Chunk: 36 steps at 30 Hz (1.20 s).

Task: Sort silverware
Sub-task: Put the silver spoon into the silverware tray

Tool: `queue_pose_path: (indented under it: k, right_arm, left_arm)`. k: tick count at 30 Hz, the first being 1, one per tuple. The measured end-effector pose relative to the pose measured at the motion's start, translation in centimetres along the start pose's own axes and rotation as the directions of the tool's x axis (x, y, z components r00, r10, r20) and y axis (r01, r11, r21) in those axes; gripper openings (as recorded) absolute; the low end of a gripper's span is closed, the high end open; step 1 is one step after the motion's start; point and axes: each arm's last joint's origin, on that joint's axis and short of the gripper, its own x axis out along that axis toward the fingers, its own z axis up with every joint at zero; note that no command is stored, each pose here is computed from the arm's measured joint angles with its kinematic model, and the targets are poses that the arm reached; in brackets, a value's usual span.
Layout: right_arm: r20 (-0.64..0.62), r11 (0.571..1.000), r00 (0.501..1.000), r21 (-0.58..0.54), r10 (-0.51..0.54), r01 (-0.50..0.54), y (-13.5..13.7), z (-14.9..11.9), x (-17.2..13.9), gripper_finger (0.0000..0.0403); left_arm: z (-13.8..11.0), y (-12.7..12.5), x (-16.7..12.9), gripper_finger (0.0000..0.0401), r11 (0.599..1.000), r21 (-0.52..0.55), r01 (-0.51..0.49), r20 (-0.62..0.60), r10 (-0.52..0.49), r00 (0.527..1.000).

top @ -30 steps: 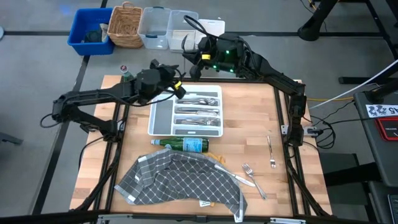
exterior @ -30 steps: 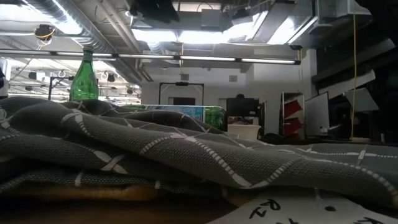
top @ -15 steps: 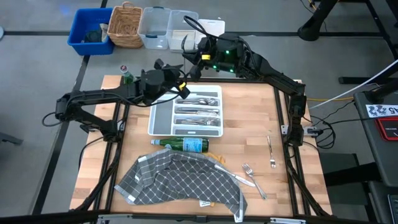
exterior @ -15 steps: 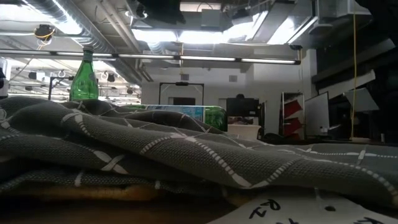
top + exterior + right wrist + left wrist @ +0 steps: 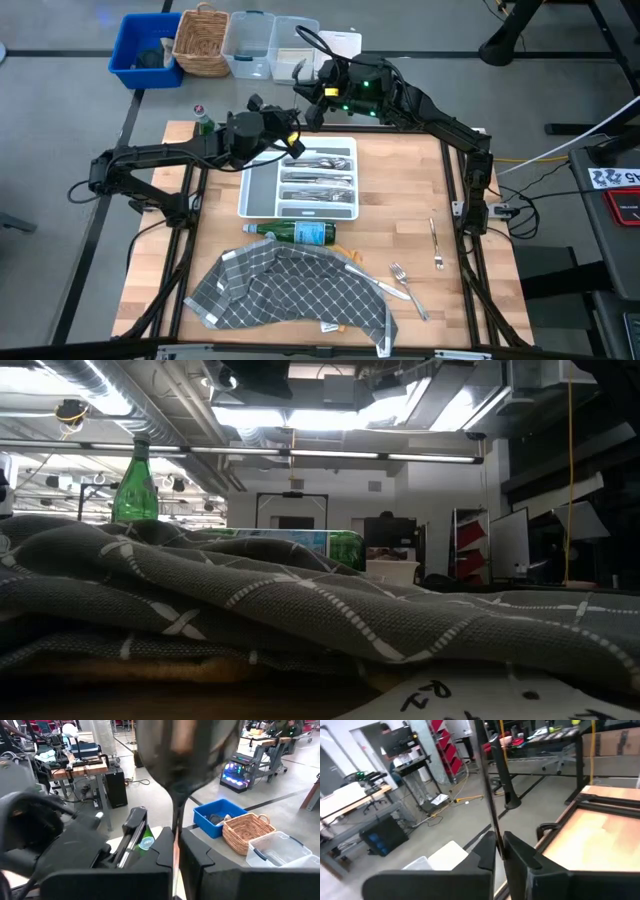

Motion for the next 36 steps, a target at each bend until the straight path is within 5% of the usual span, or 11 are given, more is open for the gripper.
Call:
queue_pose_path:
  k: [22, 36]
  right_arm:
    - [-0.009, 1.000, 1.000, -0.001, -0.016, 0.016, -0.02, -0.10, 0.00, 0.0019]
    - [-0.065, 1.000, 0.998, -0.005, -0.025, 0.025, -0.11, -0.66, 0.01, 0.0160]
  left_arm:
    - [-0.02, 0.04, -0.02, 0.0002, 0.999, 0.034, 0.001, -0.003, -0.001, 1.000]
    - [-0.28, -0.13, -0.02, 0.0001, 0.999, 0.048, 0.019, -0.023, -0.018, 1.000]
